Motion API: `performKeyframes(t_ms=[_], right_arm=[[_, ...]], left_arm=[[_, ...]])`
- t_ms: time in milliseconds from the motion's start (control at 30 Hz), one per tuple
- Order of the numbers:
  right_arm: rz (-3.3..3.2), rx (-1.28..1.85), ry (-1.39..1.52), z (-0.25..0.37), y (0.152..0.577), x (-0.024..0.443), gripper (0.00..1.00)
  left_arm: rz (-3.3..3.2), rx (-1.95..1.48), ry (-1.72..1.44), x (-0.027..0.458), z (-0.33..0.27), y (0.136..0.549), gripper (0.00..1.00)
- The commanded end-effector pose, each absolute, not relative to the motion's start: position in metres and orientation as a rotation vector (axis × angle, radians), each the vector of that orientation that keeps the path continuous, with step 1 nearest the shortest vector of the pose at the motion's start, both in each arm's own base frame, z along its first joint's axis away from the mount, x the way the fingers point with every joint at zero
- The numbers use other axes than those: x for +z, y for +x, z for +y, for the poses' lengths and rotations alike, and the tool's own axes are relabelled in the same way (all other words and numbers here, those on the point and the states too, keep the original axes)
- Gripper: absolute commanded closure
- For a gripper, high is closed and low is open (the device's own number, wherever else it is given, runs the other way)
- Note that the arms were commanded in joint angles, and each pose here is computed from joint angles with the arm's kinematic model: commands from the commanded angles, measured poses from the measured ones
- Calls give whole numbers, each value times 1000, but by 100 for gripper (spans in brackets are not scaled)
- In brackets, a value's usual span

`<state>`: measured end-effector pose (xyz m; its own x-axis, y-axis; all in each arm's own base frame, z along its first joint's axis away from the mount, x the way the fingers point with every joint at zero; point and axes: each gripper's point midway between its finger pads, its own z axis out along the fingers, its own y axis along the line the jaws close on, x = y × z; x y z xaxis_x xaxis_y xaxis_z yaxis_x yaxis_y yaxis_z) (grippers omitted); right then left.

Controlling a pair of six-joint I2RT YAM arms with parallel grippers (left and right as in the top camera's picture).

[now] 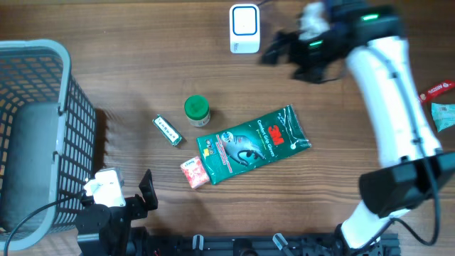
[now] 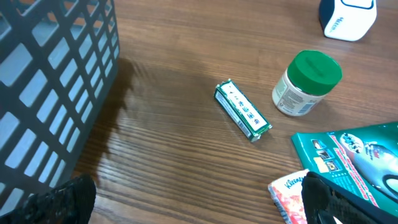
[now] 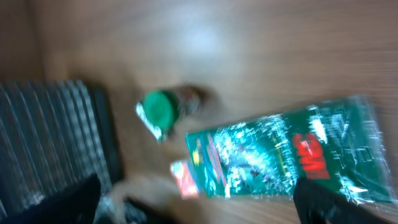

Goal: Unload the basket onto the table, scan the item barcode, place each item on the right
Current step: 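Reach right gripper to green-capped jar and grasp it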

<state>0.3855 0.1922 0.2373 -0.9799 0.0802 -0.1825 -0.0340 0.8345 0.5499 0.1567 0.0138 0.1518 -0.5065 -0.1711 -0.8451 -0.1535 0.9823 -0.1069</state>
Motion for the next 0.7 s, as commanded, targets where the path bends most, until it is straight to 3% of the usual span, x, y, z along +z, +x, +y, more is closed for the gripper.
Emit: performKeyframes(t_ms=[0, 133, 267, 400, 667], right_arm=[[2639, 593, -273, 282, 386, 237, 0], [2558, 543, -365, 361, 391, 198, 1], [2648, 460, -351, 370, 405, 130, 1], [2648, 437, -346, 371, 410, 120, 1], [2836, 352, -490, 389, 362, 47, 1]], left_arm=[[2106, -37, -227, 151, 12, 157, 0], [2106, -37, -227, 151, 12, 157, 0], [2106, -37, -227, 151, 12, 157, 0], [2106, -37, -227, 151, 12, 157, 0], [2106, -37, -227, 151, 12, 157, 0]])
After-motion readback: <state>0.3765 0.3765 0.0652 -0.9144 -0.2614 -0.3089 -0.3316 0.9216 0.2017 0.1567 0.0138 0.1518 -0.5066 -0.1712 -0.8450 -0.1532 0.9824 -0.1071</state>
